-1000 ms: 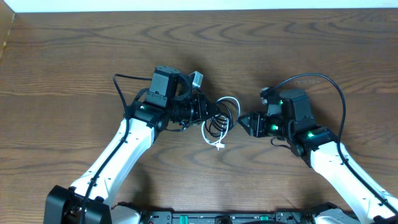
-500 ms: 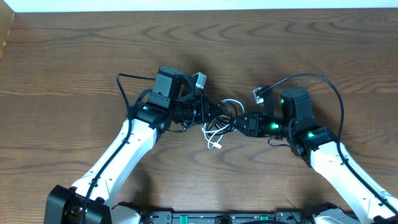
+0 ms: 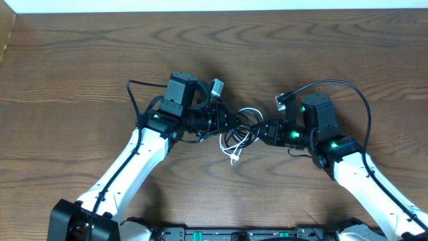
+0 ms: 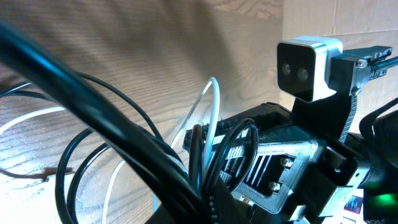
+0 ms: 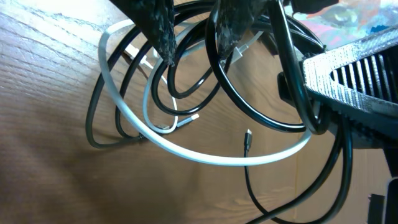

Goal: Untangle cables

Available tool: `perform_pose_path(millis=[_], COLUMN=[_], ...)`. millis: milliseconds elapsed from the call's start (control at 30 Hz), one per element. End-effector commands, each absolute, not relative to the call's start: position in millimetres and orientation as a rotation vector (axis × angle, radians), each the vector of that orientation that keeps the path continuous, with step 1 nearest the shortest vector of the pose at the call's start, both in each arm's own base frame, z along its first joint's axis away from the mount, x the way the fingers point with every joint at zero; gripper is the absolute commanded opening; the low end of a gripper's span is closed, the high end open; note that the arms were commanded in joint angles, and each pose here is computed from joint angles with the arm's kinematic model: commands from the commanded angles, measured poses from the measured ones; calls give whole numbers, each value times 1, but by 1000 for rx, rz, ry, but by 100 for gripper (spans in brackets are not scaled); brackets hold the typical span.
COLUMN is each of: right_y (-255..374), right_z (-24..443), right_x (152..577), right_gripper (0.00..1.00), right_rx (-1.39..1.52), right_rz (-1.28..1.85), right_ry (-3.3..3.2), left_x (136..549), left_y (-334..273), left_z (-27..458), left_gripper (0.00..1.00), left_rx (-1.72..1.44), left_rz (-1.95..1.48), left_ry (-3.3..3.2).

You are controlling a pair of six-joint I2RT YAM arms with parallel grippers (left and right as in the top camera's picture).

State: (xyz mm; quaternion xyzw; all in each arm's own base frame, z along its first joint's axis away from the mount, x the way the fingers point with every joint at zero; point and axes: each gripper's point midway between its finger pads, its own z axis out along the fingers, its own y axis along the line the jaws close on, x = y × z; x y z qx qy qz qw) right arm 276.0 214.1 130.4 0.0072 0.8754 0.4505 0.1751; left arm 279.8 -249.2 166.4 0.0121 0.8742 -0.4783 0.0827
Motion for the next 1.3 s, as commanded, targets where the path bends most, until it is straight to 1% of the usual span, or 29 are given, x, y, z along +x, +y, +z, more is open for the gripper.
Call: perform_pose_path(millis=[0,133,200,333,467,567,633,700,867,967,1067,1133,1167,1267], right_y=[218,220,220,219,210,192,173,144,104,91,93,113,132,183], right_z=[137,142,142,140,124,101,83,63,47,44,45,51,57,86], right_x=[276,280,280,280,276,272,269,263,257,257,258,261,261,254], right_gripper=[18,18,14,1,1,1,1,1,1,1,1,6,8,20], right_rx=[15,-4,-4,4,63,126,176,263,349,369,367,317,215,-81], right_rz=[1320,1325,1325,1318,1239,1069,904,669,343,240,263,413,555,973], right_ry=[2460,2427,2427,2437,2511,2604,2668,2739,2779,2774,2767,2764,2756,2664], left_x=[277,273,271,271,273,276,279,282,283,283,284,286,287,292], left_y=[-255,-260,-262,-262,-260,-256,-253,-249,-242,-241,-240,-237,-235,-223], left_z=[179,180,180,180,180,179,179,178,175,174,173,169,165,152], left_gripper=[8,7,8,8,7,7,7,7,7,7,7,7,7,7], left_rx=[80,102,113,115,110,121,117,103,99,100,91,72,53,-18], left_rz=[-1483,-1492,-1495,-1495,-1491,-1478,-1471,-1458,-1439,-1437,-1418,-1386,-1353,-1223], left_ry=[2582,2587,2590,2589,2586,2572,2565,2563,2572,2575,2579,2593,2606,2650])
